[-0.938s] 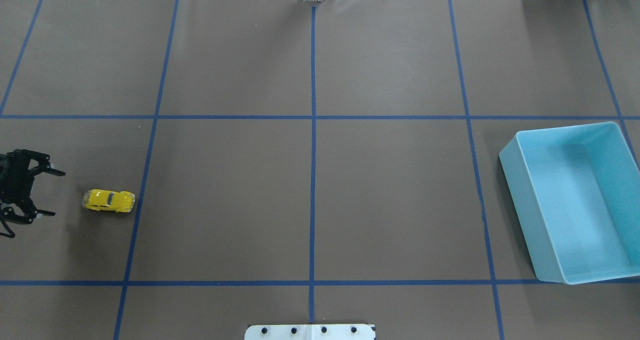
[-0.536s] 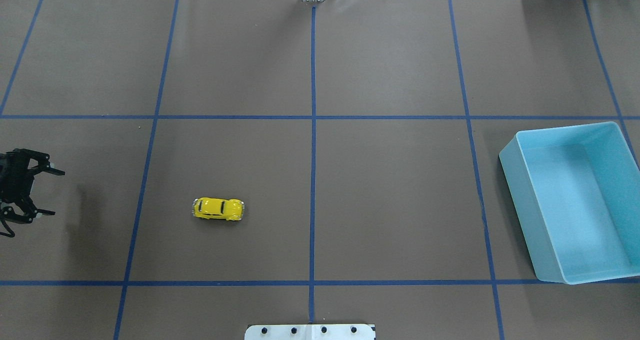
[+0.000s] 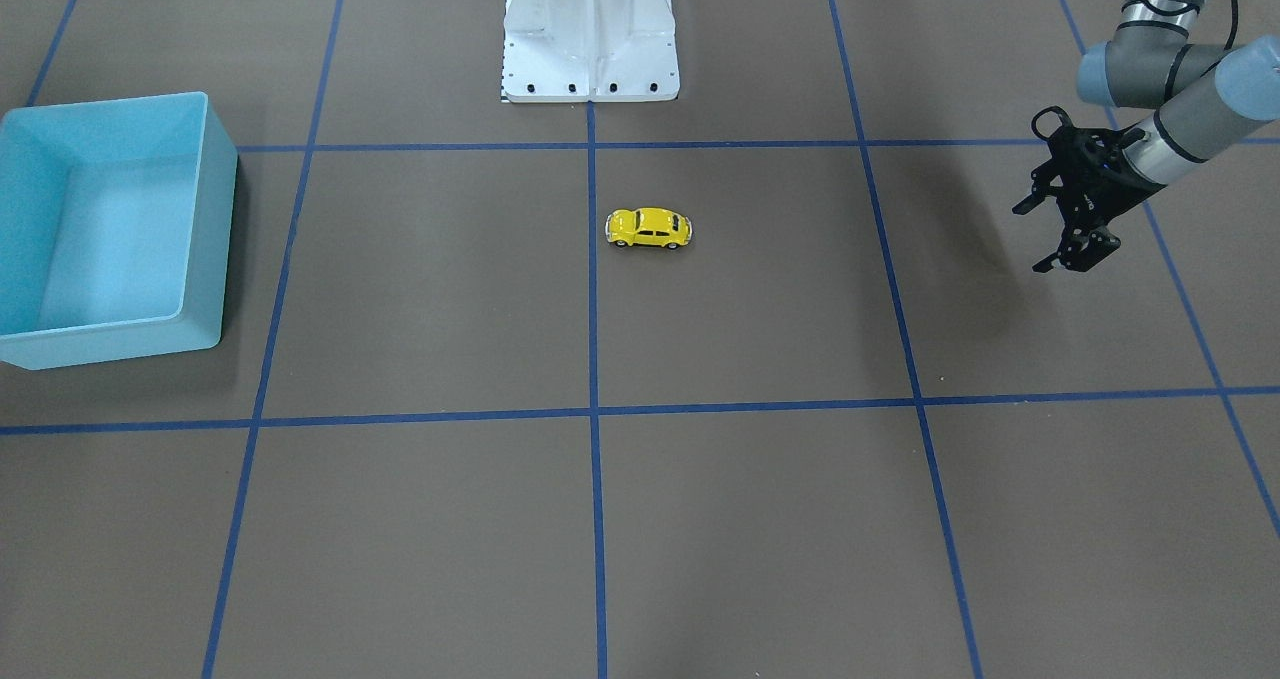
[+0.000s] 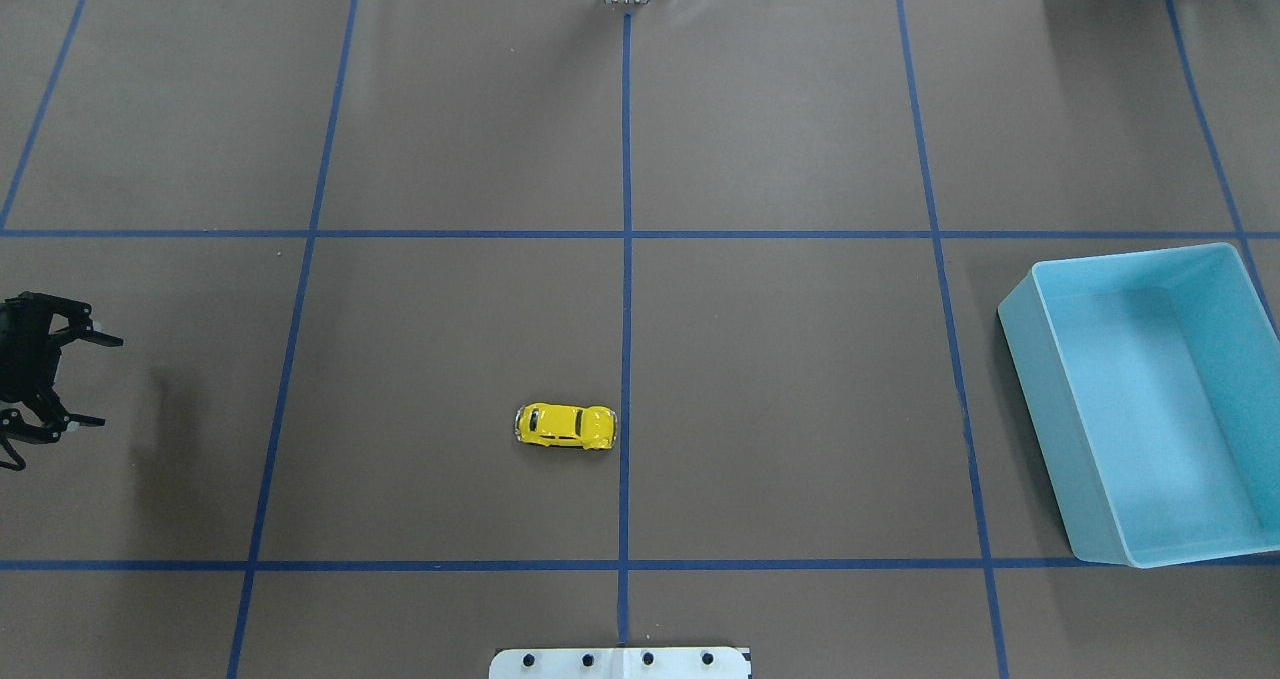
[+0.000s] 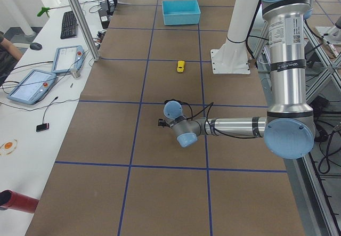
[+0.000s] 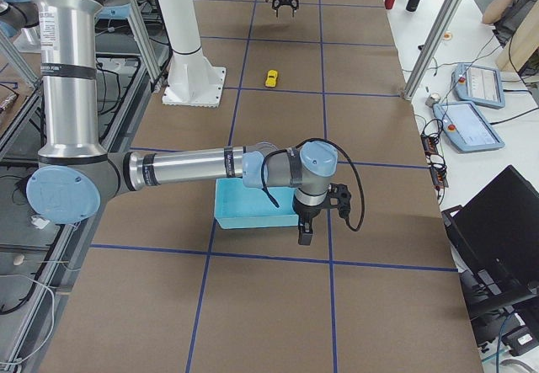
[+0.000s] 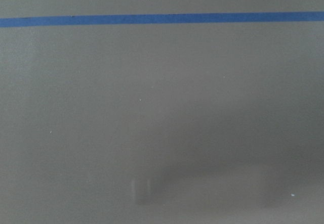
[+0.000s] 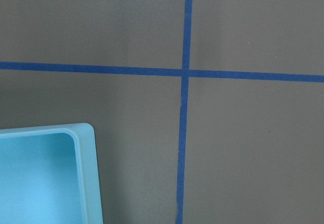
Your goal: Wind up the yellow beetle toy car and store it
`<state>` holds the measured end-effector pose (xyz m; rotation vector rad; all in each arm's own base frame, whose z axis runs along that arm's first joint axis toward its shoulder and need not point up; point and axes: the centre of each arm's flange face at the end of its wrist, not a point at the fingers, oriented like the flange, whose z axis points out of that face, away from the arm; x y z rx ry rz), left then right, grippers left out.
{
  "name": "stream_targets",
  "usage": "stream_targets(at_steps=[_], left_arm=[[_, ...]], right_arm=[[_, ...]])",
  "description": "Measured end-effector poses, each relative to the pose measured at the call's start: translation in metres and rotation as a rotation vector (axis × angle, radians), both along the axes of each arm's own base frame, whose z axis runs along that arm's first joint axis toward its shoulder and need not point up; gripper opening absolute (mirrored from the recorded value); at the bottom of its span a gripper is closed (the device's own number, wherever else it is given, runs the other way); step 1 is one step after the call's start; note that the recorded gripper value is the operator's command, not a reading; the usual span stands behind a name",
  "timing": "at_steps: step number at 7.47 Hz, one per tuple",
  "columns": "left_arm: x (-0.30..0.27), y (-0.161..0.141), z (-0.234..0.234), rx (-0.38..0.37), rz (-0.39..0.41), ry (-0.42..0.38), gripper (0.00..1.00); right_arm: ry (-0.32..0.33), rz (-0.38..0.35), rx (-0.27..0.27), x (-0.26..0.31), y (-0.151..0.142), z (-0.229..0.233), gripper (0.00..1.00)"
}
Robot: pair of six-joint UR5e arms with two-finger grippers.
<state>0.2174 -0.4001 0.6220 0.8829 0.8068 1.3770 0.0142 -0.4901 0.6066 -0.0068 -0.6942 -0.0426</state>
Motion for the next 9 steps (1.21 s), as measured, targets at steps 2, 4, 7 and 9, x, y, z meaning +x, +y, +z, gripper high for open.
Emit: stream_targets(at_steps=[2, 4, 7, 9], left_arm=[[-0.001, -0.004, -0.005, -0.046, -0.012, -0.037, 1.0], [-0.008, -0.016, -0.007, -0.135, -0.057, -0.129, 1.0], [-0.095, -0.052, 0.008, -0.407, -0.259, -0.29, 1.0], [-0.164, -0.063, 0.029, -0.599, -0.391, -0.34, 1.0]], right_arm=[[-0.003, 0.0, 0.019, -0.001, -0.006, -0.01, 1.0], [-0.016, -0.01, 0.087, -0.006, -0.021, -0.043, 1.0], [-0.039, -0.098, 0.224, -0.057, -0.05, -0.115, 1.0], [-0.074, -0.202, 0.324, -0.115, -0.052, -0.17, 1.0]])
